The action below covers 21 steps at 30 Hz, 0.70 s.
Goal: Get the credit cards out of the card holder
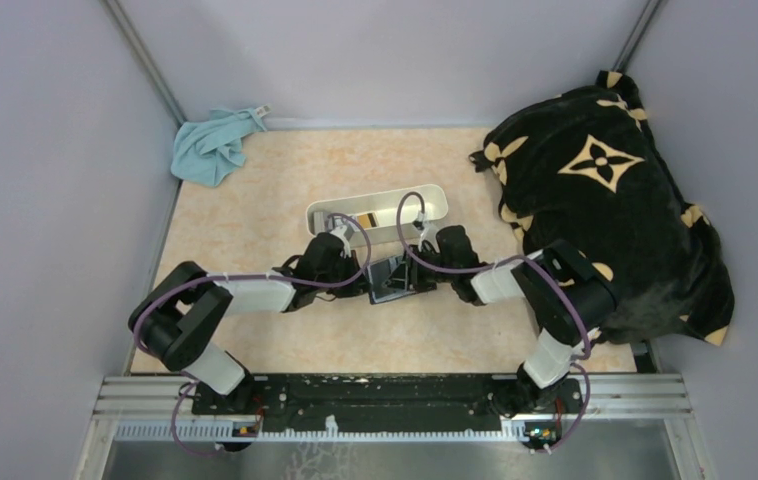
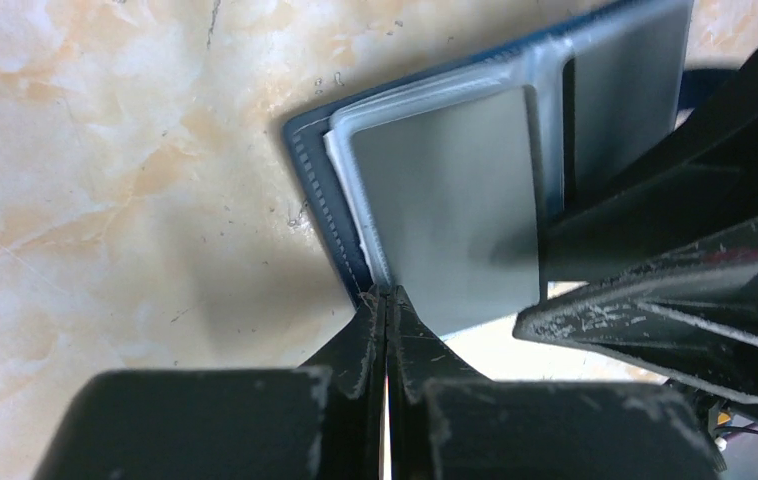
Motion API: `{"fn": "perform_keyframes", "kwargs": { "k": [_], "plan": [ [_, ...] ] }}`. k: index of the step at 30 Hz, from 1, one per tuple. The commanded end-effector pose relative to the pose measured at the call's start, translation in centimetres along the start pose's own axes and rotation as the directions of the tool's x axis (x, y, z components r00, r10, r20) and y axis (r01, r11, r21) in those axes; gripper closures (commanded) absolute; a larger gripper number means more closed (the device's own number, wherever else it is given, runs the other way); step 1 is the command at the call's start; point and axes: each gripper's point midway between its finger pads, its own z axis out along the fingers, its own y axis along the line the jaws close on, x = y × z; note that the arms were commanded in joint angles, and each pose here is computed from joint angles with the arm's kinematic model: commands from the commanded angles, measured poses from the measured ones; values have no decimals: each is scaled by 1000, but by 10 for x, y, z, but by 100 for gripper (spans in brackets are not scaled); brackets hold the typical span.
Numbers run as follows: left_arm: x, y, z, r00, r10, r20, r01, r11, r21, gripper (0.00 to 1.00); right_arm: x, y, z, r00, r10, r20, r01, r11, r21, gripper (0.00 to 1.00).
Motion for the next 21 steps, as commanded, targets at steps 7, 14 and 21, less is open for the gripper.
{"fn": "perform_keyframes", "kwargs": {
  "k": [7,14,21],
  "plan": [
    [42,53,2,994,-4,-110,-16,983,-181,100,-4,28,-8,991,-128,-47,127,991,-33,71],
    [42,53,1,994,-6,-112,-15,983,-181,100,-8,19,3,995,-98,-30,98,995,-12,71],
    [42,53,0,993,3,-117,-25,982,-186,100,-18,22,15,997,-77,-8,76,996,-43,71]
  ]
}}
